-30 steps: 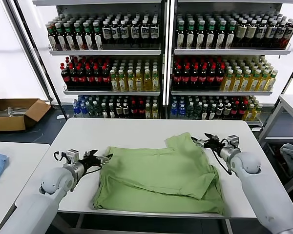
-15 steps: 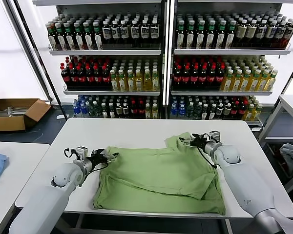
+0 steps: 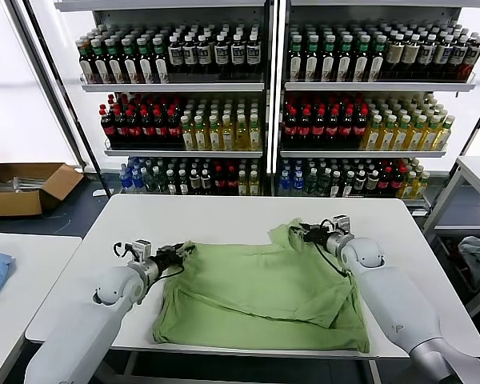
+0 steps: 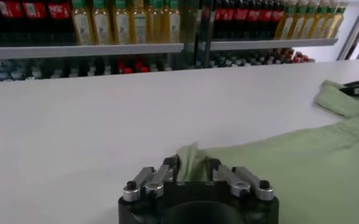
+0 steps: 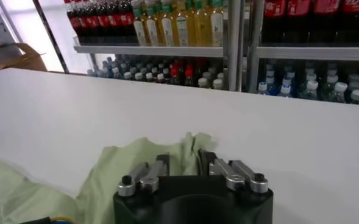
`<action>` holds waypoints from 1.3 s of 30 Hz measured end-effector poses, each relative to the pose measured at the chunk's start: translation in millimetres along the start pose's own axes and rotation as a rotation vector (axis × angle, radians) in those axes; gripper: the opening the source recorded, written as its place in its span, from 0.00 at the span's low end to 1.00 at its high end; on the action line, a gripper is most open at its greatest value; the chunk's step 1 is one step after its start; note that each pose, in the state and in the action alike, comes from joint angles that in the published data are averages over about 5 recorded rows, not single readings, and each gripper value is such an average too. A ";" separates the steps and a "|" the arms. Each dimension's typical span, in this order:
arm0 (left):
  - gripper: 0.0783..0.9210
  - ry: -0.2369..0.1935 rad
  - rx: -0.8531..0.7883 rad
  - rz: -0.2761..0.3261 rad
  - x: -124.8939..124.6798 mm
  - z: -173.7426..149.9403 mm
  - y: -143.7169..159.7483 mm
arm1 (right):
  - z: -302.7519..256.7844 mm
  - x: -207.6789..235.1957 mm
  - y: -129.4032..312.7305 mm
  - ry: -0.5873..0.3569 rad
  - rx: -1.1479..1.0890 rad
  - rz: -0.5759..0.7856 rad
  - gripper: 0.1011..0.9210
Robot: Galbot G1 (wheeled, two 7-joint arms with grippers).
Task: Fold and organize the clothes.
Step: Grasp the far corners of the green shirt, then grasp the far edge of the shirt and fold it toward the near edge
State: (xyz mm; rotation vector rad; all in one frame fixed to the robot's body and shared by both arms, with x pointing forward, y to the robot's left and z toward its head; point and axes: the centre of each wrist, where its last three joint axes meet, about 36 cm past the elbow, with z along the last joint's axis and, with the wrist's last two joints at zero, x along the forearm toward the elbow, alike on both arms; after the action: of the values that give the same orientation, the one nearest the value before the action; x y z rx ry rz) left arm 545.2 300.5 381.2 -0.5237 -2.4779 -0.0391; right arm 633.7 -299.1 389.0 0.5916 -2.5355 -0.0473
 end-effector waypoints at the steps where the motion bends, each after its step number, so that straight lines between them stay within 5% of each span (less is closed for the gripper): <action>1: 0.17 -0.003 0.000 0.001 -0.1 -0.3 -0.1 | -0.4 1.3 0.6 -0.005 -0.005 -0.001 0.11; 7: 0.02 -0.025 0.000 0.002 2.3 -1.8 0.2 | -3.3 15.1 5.9 -0.058 -0.041 -0.011 0.01; 18: 0.01 -0.089 0.008 -0.006 25.1 -7.8 0.0 | -3.3 65.3 17.6 -0.182 -0.112 -0.041 0.01; 30: 0.01 -0.179 0.003 -0.013 88.5 -0.7 -23.5 | 26.0 165.1 43.9 -0.309 -0.165 -0.056 0.01; 39: 0.01 -0.160 0.023 0.006 136.1 35.1 -55.6 | 81.6 232.6 79.5 -0.313 -0.184 -0.025 0.01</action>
State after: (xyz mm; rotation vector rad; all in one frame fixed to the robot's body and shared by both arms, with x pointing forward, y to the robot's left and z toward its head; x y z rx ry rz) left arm 403.8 303.3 434.4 -0.5439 -2.6287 0.0347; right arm 383.0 -332.0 445.0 0.5793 -2.7822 -0.4067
